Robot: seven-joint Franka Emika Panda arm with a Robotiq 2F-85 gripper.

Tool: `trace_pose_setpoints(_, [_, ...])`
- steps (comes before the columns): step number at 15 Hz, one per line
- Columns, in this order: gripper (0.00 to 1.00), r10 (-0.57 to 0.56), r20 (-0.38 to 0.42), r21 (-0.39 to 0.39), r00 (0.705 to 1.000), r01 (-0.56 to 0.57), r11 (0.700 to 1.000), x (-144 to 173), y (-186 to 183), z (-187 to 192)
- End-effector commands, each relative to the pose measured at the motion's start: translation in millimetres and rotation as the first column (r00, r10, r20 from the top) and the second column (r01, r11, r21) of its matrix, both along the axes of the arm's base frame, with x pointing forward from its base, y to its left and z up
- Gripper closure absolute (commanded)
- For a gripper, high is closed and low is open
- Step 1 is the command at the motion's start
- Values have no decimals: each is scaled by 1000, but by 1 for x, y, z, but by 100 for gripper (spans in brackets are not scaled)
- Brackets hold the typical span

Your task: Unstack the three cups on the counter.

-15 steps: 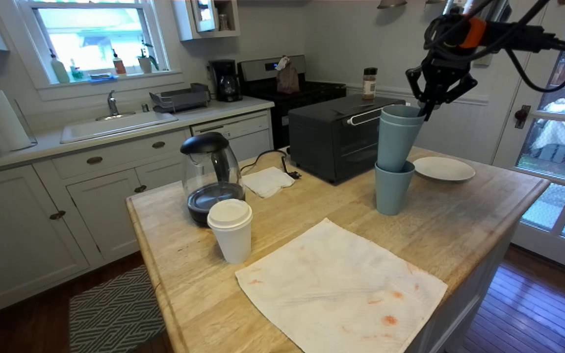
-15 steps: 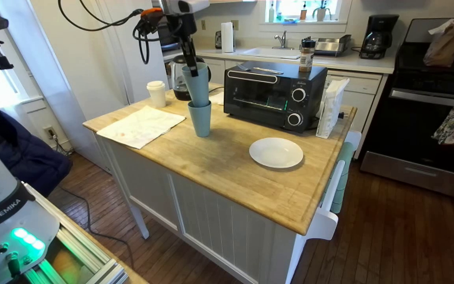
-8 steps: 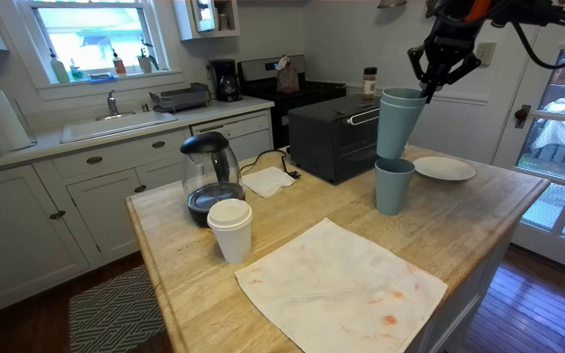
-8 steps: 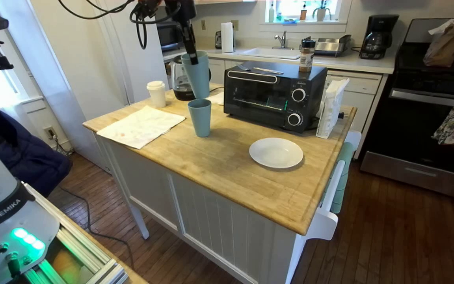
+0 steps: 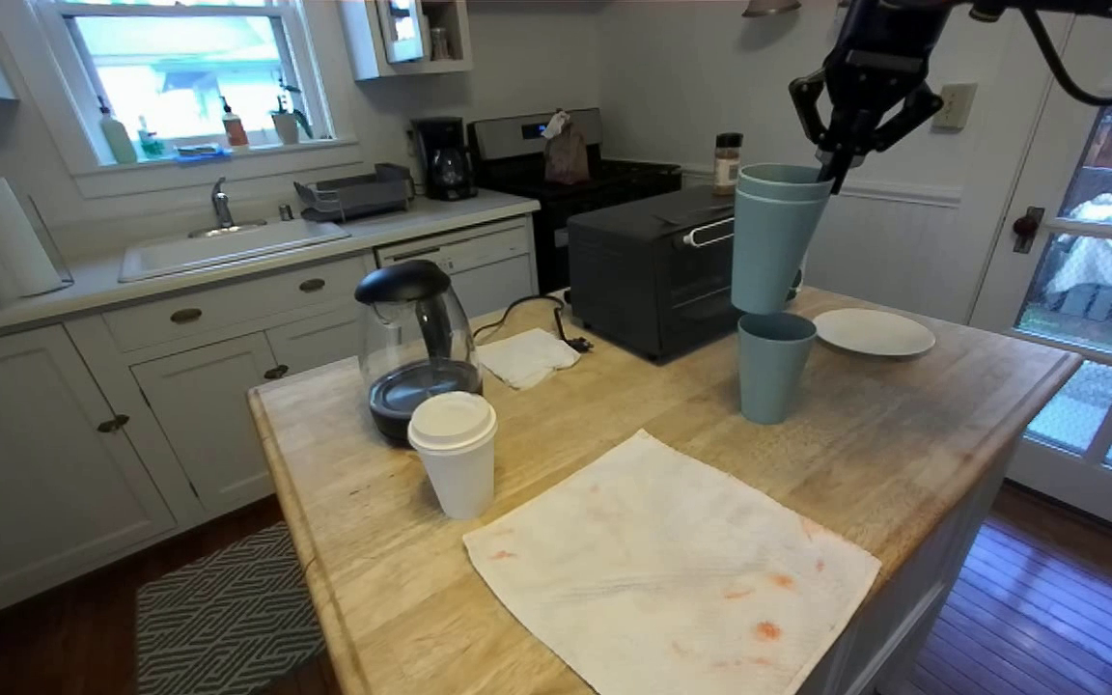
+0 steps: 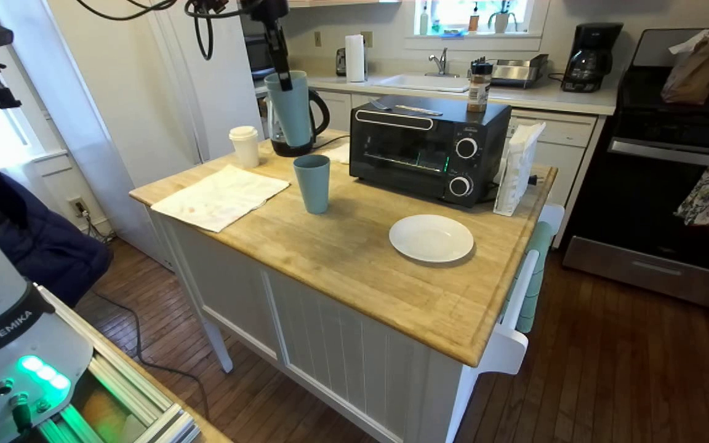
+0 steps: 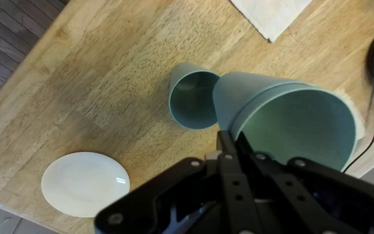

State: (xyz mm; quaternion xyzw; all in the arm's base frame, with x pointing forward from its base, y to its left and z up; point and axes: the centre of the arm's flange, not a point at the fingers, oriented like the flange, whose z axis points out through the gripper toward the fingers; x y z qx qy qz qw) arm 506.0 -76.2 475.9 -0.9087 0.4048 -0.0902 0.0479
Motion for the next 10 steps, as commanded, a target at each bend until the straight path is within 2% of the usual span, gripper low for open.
trace_pose_setpoints(1, [99, 65, -24, -12, 998, -65, 998, -12, 35, 9])
trace_pose_setpoints(5, [99, 109, -107, -21, 988, -112, 993, -12, 58, -21])
trace_pose_setpoints(10, [99, 114, -176, -30, 978, -122, 992, -19, 56, -77])
